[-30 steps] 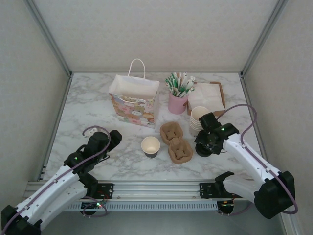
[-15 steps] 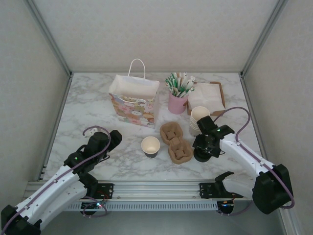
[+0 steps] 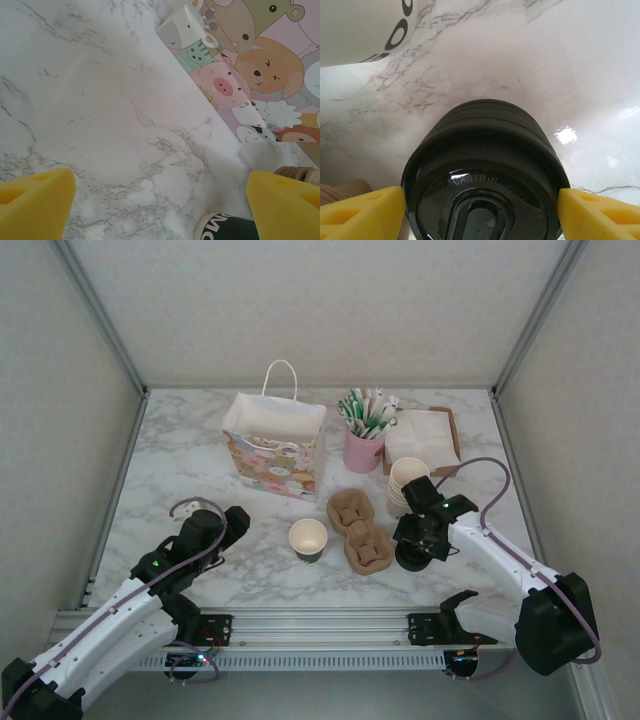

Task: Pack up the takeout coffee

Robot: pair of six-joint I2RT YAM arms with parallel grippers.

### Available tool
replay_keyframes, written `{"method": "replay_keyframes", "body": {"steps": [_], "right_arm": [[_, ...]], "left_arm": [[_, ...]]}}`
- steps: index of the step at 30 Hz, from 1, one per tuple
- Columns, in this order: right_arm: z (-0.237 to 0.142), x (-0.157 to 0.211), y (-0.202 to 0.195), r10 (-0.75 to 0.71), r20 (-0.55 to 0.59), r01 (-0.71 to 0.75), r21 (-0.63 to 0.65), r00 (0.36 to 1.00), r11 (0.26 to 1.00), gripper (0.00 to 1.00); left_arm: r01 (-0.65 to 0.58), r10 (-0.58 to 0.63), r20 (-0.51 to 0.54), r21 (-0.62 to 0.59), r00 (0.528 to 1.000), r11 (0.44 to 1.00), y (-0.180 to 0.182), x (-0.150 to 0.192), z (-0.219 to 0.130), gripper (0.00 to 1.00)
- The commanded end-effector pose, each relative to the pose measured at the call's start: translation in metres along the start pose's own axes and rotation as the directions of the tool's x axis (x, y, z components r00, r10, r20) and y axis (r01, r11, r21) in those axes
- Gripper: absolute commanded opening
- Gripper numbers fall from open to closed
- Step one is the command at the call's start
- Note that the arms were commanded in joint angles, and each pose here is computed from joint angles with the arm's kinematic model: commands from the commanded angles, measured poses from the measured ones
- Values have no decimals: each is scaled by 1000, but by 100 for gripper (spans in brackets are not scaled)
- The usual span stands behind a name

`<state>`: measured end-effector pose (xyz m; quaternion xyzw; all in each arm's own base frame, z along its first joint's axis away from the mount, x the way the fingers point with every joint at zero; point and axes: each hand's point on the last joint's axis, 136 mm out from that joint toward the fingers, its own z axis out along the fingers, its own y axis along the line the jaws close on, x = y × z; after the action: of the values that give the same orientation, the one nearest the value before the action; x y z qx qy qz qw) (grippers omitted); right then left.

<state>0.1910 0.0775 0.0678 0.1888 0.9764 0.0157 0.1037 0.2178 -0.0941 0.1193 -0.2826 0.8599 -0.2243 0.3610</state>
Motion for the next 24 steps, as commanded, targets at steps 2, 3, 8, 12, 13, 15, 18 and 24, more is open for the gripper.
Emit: {"method": "replay_keyframes", "body": {"steps": [2, 3, 8, 12, 13, 15, 18, 24], "right_arm": [[5, 1, -7, -16, -12, 16, 44, 1000, 999, 80], [5, 1, -7, -15, -15, 16, 45, 1000, 999, 80], [2, -1, -6, -14, -9, 14, 47, 1000, 999, 76], [-8, -3, -3, -17, 3, 17, 27, 1000, 999, 73], [-10, -4, -3, -19, 6, 19, 23, 1000, 1000, 73], [-15, -6, -2, -18, 16, 18, 15, 1000, 1000, 73], [-24, -6, 0, -8, 25, 9, -13, 1000, 1000, 73], [-43, -4, 1, 47, 26, -45, -56, 999, 997, 73]], "left_arm": [[1, -1, 14, 11, 1000, 1000, -4, -4, -4, 89], [0, 0, 14, 9, 1000, 1000, -4, -4, -4, 89], [1, -1, 16, 11, 1000, 1000, -5, -4, -5, 89], [0, 0, 16, 9, 1000, 1000, -4, -4, -4, 89], [-1, 0, 15, 11, 1000, 1000, -5, -4, -4, 89], [-5, 5, 11, 18, 1000, 1000, -8, -4, -5, 89], [-22, 22, -4, 57, 1000, 998, -19, -4, -7, 88], [-84, 98, -70, 184, 993, 979, -62, 7, -15, 85]]}}
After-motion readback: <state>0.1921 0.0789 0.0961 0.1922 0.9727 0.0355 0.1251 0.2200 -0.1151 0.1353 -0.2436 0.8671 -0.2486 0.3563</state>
